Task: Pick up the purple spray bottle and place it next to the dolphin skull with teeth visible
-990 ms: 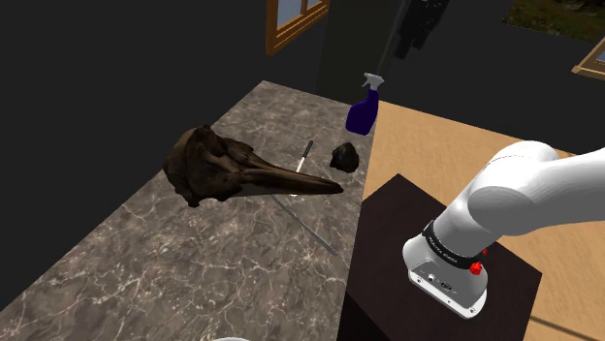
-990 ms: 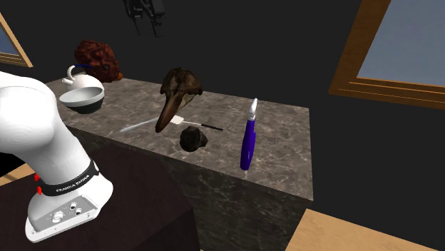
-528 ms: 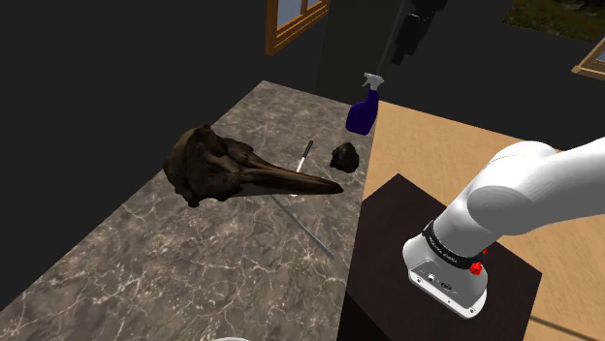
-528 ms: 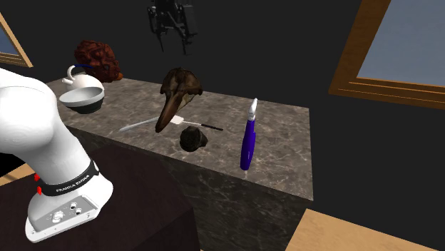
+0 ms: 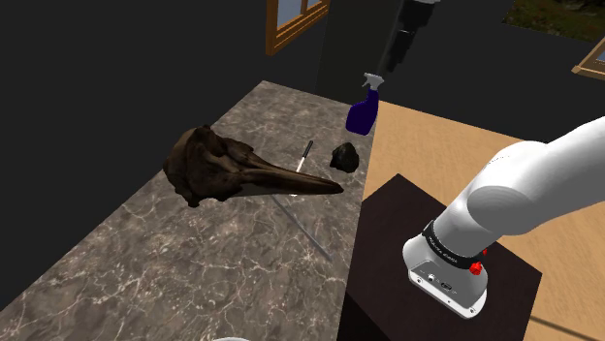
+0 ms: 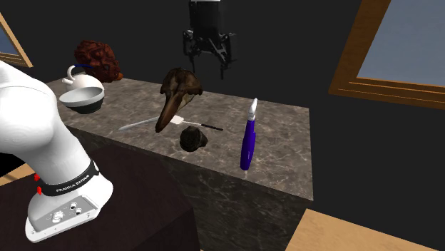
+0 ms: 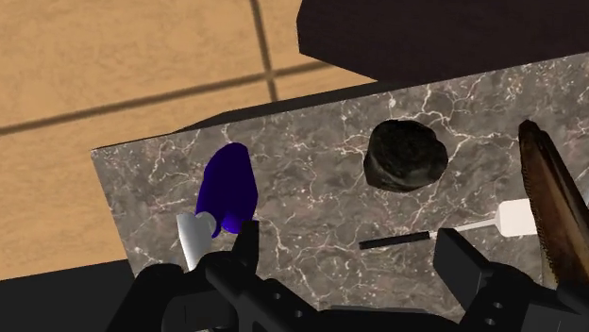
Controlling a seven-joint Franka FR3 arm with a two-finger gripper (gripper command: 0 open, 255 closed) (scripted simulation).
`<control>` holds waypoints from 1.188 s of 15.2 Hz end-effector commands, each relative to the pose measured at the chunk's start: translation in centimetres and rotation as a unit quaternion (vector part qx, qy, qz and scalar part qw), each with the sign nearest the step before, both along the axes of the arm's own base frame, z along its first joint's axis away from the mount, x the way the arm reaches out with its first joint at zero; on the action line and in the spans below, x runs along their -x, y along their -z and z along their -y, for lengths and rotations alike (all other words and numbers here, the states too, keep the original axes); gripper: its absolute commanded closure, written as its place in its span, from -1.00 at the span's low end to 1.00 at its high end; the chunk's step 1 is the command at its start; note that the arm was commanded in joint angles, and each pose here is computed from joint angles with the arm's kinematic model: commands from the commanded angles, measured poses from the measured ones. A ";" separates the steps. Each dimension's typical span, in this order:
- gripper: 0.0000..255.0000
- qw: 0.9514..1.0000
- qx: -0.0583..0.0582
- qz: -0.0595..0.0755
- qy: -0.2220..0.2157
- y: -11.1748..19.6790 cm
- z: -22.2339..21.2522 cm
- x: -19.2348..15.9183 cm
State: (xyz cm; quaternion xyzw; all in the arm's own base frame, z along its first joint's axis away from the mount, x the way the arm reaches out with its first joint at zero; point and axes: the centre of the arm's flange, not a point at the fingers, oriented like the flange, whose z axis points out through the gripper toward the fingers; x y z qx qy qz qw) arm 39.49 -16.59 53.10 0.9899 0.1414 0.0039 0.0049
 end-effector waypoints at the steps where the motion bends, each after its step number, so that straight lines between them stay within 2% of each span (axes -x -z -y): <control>1: -1.00 1.000 -0.002 -0.004 -0.012 1.4 2.0 -1.5; 9: -1.00 0.998 -0.011 -0.019 -0.055 6.7 9.5 -7.6; 18: -1.00 0.998 -0.011 -0.019 -0.057 11.0 9.8 -7.8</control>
